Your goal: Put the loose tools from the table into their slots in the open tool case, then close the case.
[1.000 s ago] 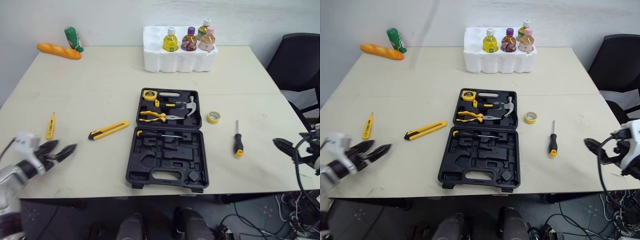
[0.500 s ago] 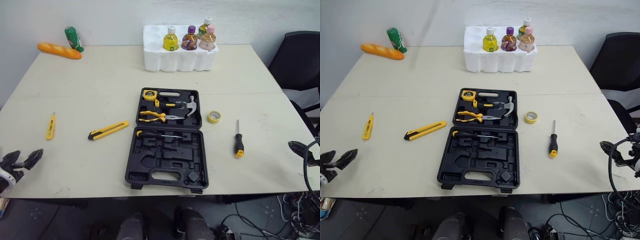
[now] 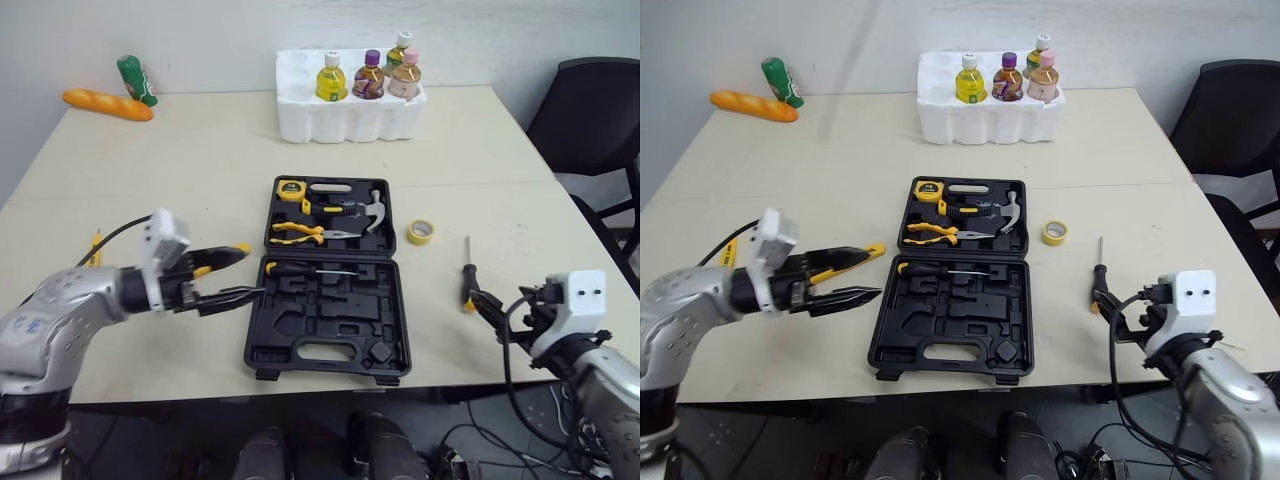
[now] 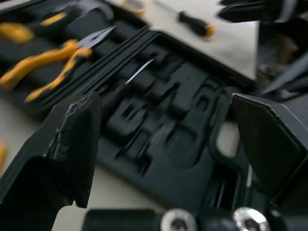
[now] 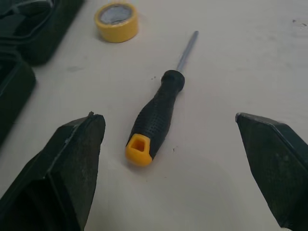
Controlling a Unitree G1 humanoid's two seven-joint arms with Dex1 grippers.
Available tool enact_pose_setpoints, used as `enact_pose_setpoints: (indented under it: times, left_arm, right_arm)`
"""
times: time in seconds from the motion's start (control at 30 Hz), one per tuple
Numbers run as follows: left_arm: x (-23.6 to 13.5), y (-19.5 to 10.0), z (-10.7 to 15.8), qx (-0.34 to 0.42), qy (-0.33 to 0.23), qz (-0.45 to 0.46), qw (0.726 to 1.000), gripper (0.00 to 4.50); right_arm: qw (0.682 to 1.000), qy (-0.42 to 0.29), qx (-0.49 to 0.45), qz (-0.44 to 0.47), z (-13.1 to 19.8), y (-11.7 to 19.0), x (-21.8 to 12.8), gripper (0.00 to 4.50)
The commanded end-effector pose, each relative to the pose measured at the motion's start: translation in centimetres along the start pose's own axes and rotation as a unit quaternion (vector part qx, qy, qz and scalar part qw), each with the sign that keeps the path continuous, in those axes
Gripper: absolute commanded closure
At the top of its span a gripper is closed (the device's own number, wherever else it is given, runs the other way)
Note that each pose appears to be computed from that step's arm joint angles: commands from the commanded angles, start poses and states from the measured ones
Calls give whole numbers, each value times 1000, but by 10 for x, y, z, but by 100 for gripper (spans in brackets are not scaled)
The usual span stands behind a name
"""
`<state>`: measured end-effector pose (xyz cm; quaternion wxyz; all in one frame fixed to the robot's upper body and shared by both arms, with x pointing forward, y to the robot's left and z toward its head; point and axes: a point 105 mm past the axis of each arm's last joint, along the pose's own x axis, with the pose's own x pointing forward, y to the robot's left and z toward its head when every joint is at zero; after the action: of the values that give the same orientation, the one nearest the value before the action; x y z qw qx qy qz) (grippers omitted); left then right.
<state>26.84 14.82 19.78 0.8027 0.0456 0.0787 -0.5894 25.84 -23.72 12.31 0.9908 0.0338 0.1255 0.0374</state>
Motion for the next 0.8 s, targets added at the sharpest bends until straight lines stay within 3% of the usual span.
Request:
enact_pose_setpoints:
  times: [0.03, 0.23, 0.27, 0.37, 0.47, 0.53, 0.63, 0.7, 0.8]
  left_arm:
    - [26, -16, 16, 42, -15, -89, 995, 2]
    - [54, -16, 28, 88, -24, -159, 983, 2]
    - [58, -15, 30, 94, -27, -165, 981, 0]
    - [66, -12, 36, 105, -37, -174, 978, 0]
    - [71, -9, 40, 112, -46, -180, 976, 0]
    - [73, -7, 44, 112, -56, -176, 976, 0]
    - [75, -2, 54, 93, -84, -159, 979, 0]
    - [69, -1, 49, 96, -69, -151, 981, 0]
    - [50, 11, 33, 77, -32, -113, 990, 0]
  right_arm:
    - [998, -10, -4, -61, -1, 2, 6, 0]
    - [995, -14, -24, -93, -9, 6, 22, 0]
    - [994, -21, -24, -102, -8, 4, 23, 23]
    - [993, -31, -22, -112, -7, 2, 26, 129]
    - [992, -44, -34, -117, -2, 1, 24, 279]
    - [989, -64, -65, -114, 9, 3, 20, 356]
    - [987, -95, -87, -97, 33, 9, 13, 357]
    - [989, -109, -92, -41, 49, 23, 13, 357]
    - [979, -92, -137, 122, 62, 59, 11, 357]
